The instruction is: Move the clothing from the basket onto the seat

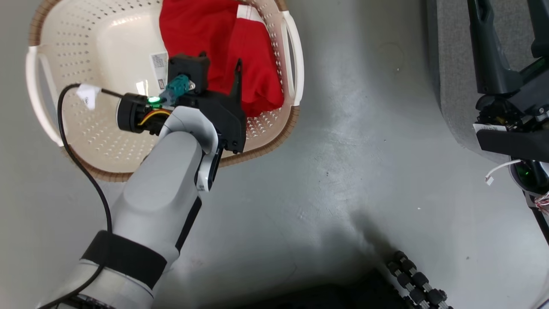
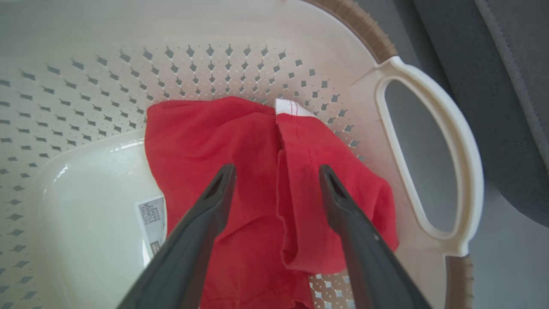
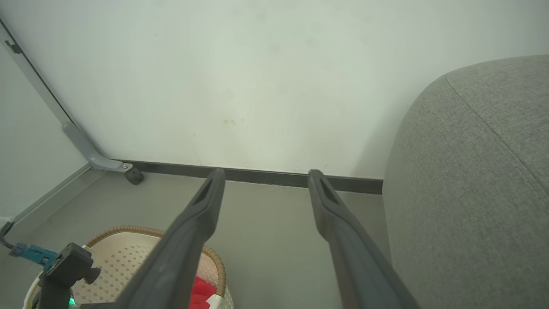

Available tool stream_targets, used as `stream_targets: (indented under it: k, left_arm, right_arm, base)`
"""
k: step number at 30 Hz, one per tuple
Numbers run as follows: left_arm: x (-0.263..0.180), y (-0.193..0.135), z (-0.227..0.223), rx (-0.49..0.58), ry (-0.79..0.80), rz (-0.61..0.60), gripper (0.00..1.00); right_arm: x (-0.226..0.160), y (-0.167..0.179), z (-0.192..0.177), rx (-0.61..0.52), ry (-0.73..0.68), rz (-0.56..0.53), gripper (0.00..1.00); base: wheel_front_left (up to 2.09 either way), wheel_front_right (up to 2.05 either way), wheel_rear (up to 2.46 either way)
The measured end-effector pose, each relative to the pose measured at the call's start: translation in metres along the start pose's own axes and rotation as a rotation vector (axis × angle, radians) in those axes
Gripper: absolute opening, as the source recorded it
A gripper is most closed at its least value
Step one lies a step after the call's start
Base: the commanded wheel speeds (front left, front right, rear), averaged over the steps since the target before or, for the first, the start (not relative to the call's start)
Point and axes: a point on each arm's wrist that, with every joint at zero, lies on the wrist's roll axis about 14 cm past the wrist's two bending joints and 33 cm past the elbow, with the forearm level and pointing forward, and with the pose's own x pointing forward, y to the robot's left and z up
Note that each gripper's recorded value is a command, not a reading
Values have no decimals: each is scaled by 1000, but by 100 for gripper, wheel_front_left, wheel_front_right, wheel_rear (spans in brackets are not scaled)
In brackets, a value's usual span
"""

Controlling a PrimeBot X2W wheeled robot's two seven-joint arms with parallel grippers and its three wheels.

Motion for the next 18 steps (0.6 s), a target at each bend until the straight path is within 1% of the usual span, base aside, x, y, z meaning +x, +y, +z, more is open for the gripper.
stream_targets:
  k: [7,13,18]
  left_arm:
    - [15,1,-15,-17,60,-8,100]
    - [27,5,-14,-8,65,-1,100]
    - [31,7,-32,-1,125,5,100]
  right_arm:
    - [-1,0,-12,10,26,6,100]
    - [-4,-5,-20,21,47,-7,100]
    - [-7,-6,-24,29,62,-12,100]
  base:
    - [0,0,0]
    - [0,0,0]
    - [0,0,0]
